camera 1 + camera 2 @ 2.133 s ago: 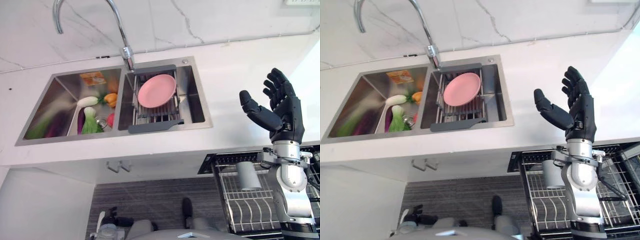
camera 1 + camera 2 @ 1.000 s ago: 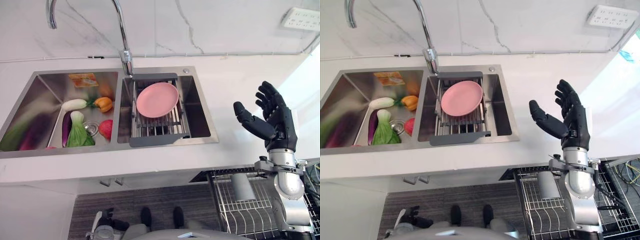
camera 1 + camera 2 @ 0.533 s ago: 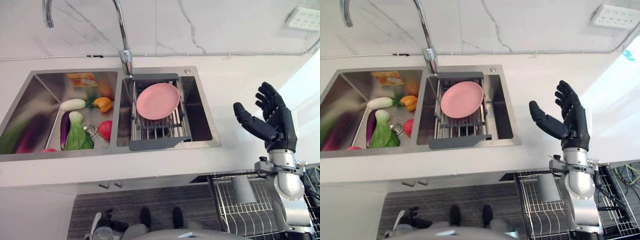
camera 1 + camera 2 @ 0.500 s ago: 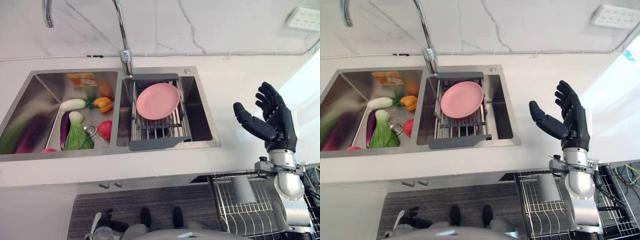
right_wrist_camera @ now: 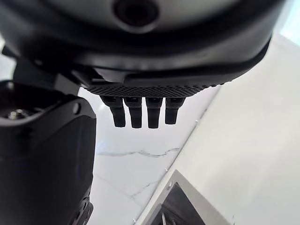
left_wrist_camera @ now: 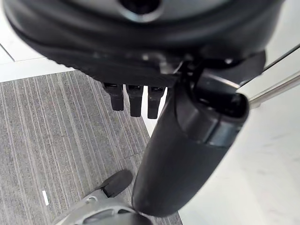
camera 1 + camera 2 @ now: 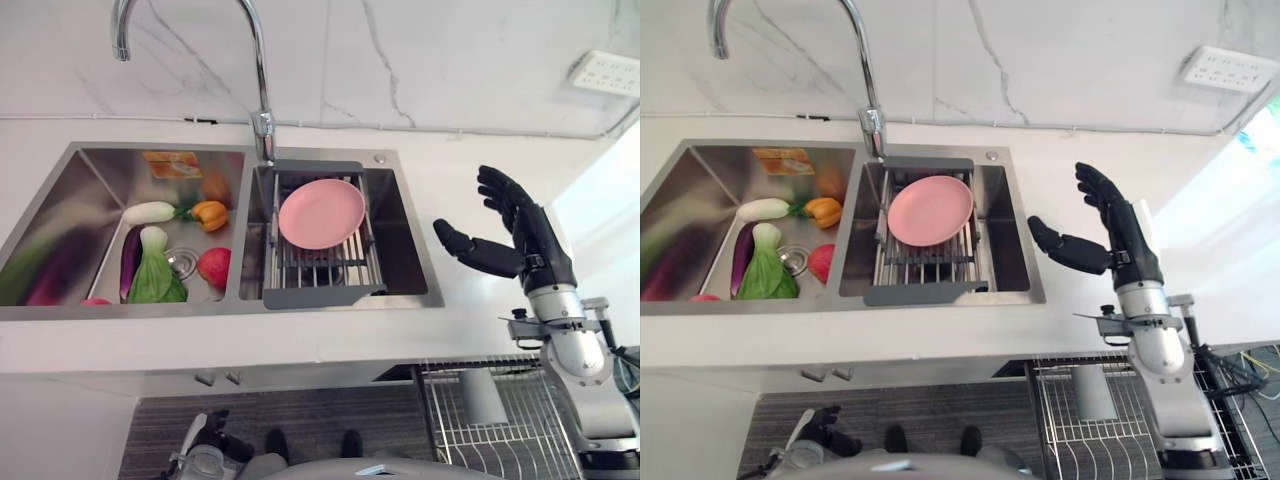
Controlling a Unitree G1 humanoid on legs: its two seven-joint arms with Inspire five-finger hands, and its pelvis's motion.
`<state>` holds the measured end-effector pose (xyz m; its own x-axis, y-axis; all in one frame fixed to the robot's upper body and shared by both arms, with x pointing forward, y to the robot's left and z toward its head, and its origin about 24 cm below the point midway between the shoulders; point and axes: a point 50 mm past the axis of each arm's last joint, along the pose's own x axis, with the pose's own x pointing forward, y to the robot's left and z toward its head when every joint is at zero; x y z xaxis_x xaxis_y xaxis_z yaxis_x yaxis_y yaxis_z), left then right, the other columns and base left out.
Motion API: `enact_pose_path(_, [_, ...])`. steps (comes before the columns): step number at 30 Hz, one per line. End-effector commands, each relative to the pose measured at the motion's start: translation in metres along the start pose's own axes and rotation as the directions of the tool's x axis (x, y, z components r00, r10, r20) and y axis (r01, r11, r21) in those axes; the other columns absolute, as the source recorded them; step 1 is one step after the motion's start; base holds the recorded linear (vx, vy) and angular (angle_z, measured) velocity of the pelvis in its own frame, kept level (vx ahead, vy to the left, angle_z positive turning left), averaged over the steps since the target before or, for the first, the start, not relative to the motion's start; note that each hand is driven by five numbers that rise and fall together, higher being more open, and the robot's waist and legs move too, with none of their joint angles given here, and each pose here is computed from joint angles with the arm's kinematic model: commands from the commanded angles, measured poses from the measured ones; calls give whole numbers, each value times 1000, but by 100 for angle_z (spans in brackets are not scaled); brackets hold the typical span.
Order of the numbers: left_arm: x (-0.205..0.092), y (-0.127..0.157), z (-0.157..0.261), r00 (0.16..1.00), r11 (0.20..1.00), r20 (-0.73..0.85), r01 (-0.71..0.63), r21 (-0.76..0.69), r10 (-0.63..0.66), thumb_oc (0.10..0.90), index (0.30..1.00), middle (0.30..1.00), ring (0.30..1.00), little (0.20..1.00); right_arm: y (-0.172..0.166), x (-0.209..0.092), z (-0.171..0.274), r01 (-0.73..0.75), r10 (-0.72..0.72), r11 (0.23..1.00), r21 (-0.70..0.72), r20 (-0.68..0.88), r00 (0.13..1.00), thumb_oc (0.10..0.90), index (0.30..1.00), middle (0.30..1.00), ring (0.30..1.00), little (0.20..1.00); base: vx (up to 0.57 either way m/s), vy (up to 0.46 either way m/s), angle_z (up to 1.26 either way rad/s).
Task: Place the dishes in the dishwasher.
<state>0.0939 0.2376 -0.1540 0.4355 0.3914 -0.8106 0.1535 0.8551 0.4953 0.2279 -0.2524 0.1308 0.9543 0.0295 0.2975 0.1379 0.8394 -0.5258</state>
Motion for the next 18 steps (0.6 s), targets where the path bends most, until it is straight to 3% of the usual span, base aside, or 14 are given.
enact_pose_path(1, [0,-2,-2,1000,998,-2,-9,64,9,800,900,900,900,900,-32,28,50,161,-65,926,-342,278,959,800,900,900,900,900,0,0,0])
enact_pose_path(2, [0,0,-3,1000,997,-2,-9,74,10,800,900,900,900,900,-34,34,59,146,4,873,-466,306,952,800,900,900,900,900,0,0,0])
enact_pose_path(4, [0,0,-2,1000,996,11,-9,88,8,800,900,900,900,900,-33,42,61,140,40,830,-540,308,951,800,900,900,900,900,0,0,0])
enact_pose_path(8, [0,1,-2,1000,994,20,6,111,-9,800,900,900,900,900,-22,56,63,29,194,767,-641,275,942,800,900,900,900,900,-1,8,-1])
enact_pose_path(18, [-2,-3,-12,1000,992,-7,25,120,-24,800,900,900,900,900,-2,75,69,-73,396,613,-787,226,890,800,900,900,900,900,-4,14,8])
